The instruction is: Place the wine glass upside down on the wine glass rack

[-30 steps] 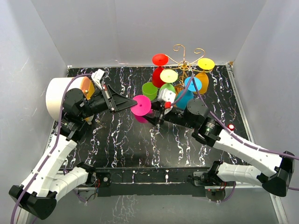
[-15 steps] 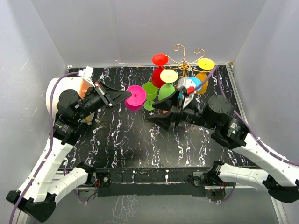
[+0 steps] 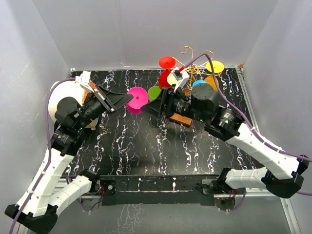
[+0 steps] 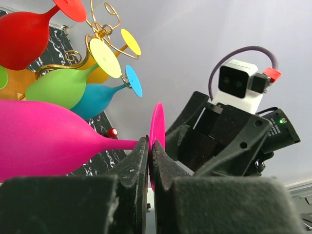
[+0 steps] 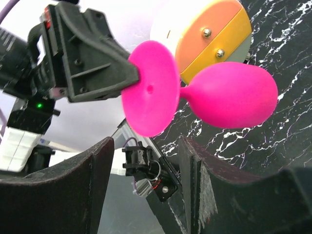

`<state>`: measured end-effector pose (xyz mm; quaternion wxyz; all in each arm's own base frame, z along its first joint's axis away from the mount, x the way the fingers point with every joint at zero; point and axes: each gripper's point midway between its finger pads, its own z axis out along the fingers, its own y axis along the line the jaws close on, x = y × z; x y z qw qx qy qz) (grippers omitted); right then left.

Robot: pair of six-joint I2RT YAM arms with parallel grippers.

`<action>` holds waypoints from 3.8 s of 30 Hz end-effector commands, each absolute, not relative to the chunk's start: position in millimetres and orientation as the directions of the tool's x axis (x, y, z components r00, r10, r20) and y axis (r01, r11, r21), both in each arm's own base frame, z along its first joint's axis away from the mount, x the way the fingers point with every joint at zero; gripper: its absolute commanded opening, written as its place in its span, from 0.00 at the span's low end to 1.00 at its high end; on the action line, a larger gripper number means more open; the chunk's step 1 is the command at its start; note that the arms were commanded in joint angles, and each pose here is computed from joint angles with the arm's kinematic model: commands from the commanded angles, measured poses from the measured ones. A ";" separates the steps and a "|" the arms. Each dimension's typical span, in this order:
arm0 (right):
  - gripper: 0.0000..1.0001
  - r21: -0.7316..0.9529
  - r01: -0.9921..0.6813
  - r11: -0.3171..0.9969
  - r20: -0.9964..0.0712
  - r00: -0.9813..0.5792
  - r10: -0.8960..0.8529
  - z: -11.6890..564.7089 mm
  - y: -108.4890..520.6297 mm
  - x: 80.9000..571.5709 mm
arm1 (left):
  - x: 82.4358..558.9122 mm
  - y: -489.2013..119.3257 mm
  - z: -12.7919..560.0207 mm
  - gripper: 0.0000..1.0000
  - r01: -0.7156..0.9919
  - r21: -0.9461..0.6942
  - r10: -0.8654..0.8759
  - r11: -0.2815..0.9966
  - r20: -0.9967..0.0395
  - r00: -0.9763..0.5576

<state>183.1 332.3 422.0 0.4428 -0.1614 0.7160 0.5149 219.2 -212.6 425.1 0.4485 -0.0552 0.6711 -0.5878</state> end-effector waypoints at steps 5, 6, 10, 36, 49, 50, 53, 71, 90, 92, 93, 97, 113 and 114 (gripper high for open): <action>0.49 0.642 -0.661 0.387 -0.764 -0.514 0.390 464.7 331.9 198.6 | 212.1 -207.2 438.0 0.00 0.490 -0.825 -0.625 0.282 -0.546 -0.558; 0.47 0.648 -0.661 0.380 -0.759 -0.512 0.404 466.8 332.3 199.2 | 211.9 -207.4 438.5 0.00 0.492 -0.824 -0.626 0.279 -0.545 -0.558; 0.34 0.671 -0.652 0.353 -0.732 -0.508 0.454 471.0 334.6 204.1 | 211.4 -207.2 439.3 0.00 0.494 -0.826 -0.631 0.271 -0.540 -0.557; 0.00 0.777 -0.622 0.094 -0.586 -0.661 0.469 478.2 363.6 229.4 | 214.4 -197.4 432.7 0.00 0.457 -0.827 -0.652 0.326 -0.547 -0.525; 0.00 0.752 -0.649 0.111 -0.582 -0.577 0.572 516.1 333.0 298.5 | 223.0 -138.6 420.4 0.69 0.279 -0.779 -0.712 0.562 -0.627 -0.317; 0.00 0.755 -0.647 0.107 -0.575 -0.575 0.582 519.4 329.9 306.6 | 221.7 -137.8 420.7 0.69 0.282 -0.776 -0.710 0.565 -0.631 -0.313; 0.00 0.767 -0.635 0.095 -0.551 -0.574 0.606 526.3 324.0 330.9 | 220.1 -139.6 415.2 0.69 0.281 -0.776 -0.702 0.565 -0.631 -0.330; 0.00 0.801 -0.534 0.271 -0.506 -0.361 0.784 544.0 249.4 458.8 | 225.3 -147.9 386.6 0.69 0.238 -0.780 -0.674 0.579 -0.622 -0.399; 0.00 0.891 -0.298 0.341 -0.446 -0.448 0.775 461.7 216.7 504.3 | 227.7 -153.4 378.5 0.69 0.232 -0.785 -0.665 0.574 -0.612 -0.427; 0.00 0.894 -0.273 0.356 -0.445 -0.445 0.777 455.6 213.8 506.6 | 227.6 -152.7 376.7 0.69 0.227 -0.786 -0.666 0.575 -0.611 -0.427; 0.00 0.898 -0.248 0.365 -0.440 -0.440 0.783 452.0 210.6 507.4 | 227.6 -152.7 376.0 0.69 0.225 -0.787 -0.667 0.575 -0.610 -0.428; 0.00 0.918 -0.157 0.364 -0.396 -0.410 0.822 439.1 194.4 504.3 | 227.4 -152.0 374.0 0.69 0.219 -0.789 -0.670 0.574 -0.606 -0.429; 0.00 0.953 -0.055 0.297 -0.300 -0.297 0.907 444.9 157.5 481.0 | 228.3 -151.5 372.7 0.69 0.211 -0.793 -0.675 0.572 -0.601 -0.427; 0.00 0.954 -0.048 0.296 -0.297 -0.292 0.909 444.2 155.5 481.1 | 227.8 -151.4 373.0 0.69 0.213 -0.792 -0.675 0.572 -0.602 -0.427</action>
